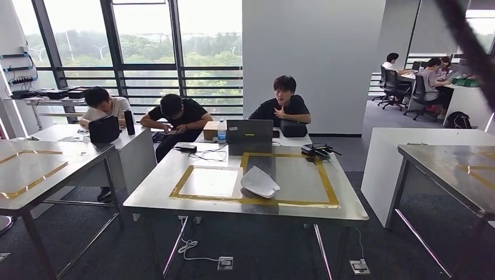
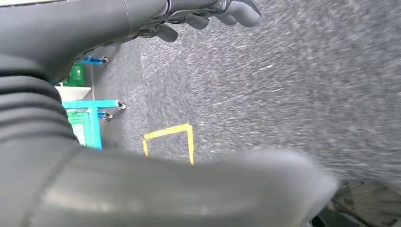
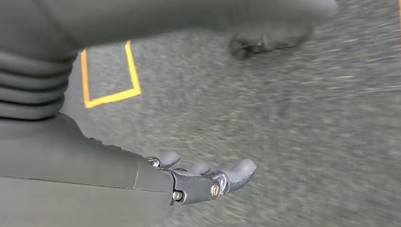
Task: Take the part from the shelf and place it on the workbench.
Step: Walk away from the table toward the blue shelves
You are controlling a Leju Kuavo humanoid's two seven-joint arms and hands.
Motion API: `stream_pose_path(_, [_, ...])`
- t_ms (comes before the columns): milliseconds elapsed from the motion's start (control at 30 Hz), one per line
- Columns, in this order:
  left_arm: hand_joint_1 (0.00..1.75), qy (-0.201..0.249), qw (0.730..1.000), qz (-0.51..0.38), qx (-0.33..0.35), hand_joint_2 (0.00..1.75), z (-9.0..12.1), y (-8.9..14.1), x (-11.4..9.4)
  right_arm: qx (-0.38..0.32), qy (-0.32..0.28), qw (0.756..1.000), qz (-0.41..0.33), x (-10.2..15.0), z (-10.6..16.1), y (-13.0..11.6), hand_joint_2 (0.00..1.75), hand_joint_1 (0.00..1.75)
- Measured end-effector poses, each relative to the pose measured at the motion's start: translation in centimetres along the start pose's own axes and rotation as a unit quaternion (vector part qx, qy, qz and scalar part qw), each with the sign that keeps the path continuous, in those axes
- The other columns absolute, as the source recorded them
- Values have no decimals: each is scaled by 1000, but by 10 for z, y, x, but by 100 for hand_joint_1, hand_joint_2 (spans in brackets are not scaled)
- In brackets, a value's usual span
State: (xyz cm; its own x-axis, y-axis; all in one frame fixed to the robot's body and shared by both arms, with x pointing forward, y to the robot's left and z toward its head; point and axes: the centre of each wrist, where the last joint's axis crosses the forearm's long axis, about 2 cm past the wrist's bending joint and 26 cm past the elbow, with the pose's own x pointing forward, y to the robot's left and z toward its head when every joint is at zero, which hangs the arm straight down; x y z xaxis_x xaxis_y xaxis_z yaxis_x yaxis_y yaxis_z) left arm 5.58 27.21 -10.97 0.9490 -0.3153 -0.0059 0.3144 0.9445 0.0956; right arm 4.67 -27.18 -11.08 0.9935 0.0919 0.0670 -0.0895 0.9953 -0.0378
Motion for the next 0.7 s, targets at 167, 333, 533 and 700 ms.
stream_pose_path(167, [0,8,1000,2,4,175,-1,-1,-10,2,15,1000,-5,-4,0,-3,175,0])
stream_pose_path(333, [0,-2,1000,28,13,175,-3,7,-17,5,24,1000,-20,-22,-1,-4,131,0])
stream_pose_path(533, [0,-44,997,60,35,0,-1,23,-5,10,43,998,-33,-55,0,-3,0,0])
stream_pose_path(700, [0,-73,993,83,42,0,0,32,-1,11,45,998,-40,-70,0,-3,0,0])
